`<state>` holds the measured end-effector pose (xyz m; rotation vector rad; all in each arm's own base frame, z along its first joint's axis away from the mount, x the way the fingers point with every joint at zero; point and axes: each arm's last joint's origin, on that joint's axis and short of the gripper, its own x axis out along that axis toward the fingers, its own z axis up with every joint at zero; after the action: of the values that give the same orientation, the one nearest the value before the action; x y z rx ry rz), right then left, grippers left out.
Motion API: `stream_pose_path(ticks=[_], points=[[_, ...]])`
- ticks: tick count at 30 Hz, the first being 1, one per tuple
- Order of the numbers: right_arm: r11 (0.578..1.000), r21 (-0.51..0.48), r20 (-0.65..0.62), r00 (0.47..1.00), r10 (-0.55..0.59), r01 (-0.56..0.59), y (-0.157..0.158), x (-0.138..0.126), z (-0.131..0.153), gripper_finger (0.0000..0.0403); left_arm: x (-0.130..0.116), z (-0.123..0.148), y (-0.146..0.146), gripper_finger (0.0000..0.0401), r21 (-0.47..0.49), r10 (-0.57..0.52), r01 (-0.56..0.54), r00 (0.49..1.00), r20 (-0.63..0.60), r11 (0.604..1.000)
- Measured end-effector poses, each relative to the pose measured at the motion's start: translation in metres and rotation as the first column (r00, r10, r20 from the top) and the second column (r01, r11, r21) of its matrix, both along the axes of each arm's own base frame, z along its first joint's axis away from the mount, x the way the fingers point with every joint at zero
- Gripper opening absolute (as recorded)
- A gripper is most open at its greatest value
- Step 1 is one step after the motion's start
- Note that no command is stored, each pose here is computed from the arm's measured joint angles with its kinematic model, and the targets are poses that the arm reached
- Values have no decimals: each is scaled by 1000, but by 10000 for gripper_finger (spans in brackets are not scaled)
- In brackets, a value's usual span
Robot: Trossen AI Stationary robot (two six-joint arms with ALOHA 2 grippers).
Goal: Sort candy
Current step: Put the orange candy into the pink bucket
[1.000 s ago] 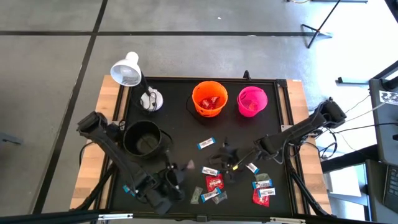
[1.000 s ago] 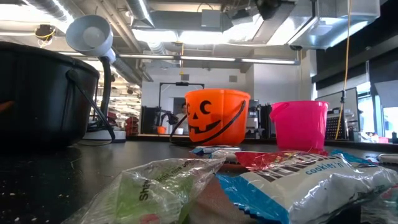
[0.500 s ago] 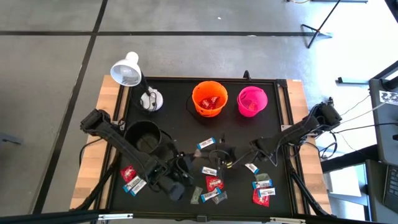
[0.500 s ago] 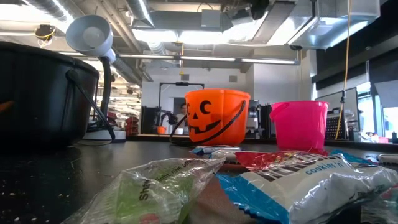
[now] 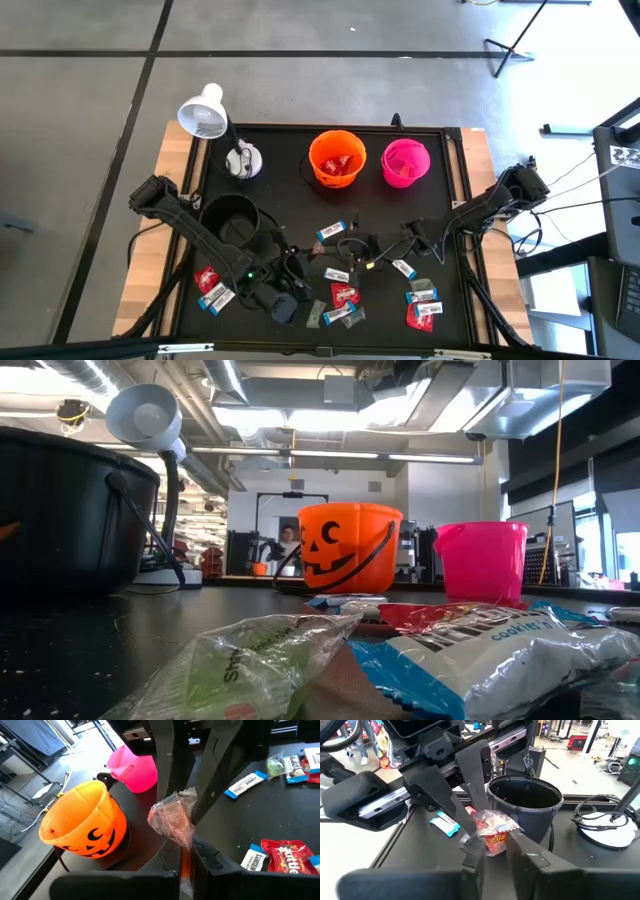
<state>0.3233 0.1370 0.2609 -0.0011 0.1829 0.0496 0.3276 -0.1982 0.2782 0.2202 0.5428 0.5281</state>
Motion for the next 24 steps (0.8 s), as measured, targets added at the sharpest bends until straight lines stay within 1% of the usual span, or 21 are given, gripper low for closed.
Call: stream_pose_path(ticks=[5, 6, 10, 14, 18, 20, 24], points=[[1000, -15, -8, 1000, 26, -26, 1, 0, -1, 11, 0, -1, -1, 15, -26, -21, 20, 1000, -17, 999], [999, -27, -7, 999, 32, -32, 1, 0, -1, 6, 0, -1, -1, 21, -29, -23, 23, 1000, -19, 999], [999, -28, -2, 1000, 31, -32, 1, 0, 0, 12, 1, -1, 0, 52, -23, -28, 27, 999, -25, 999], [999, -30, -2, 1000, 24, -24, 1, 0, 0, 2, 0, 3, 0, 84, 41, -64, 68, 995, -78, 997], [999, -42, 8, 1000, -15, 15, 0, -1, 2, 2, 0, 24, -2, 107, 65, -84, 90, 992, -93, 994], [997, -67, 6, 999, -37, 37, -1, -1, 1, 1, -2, 39, -3, 114, 74, -83, 89, 993, -83, 993], [986, -115, 14, 992, -123, 124, -5, -3, 4, 1, -11, 65, -9, 119, 93, -95, 102, 993, -76, 990]])
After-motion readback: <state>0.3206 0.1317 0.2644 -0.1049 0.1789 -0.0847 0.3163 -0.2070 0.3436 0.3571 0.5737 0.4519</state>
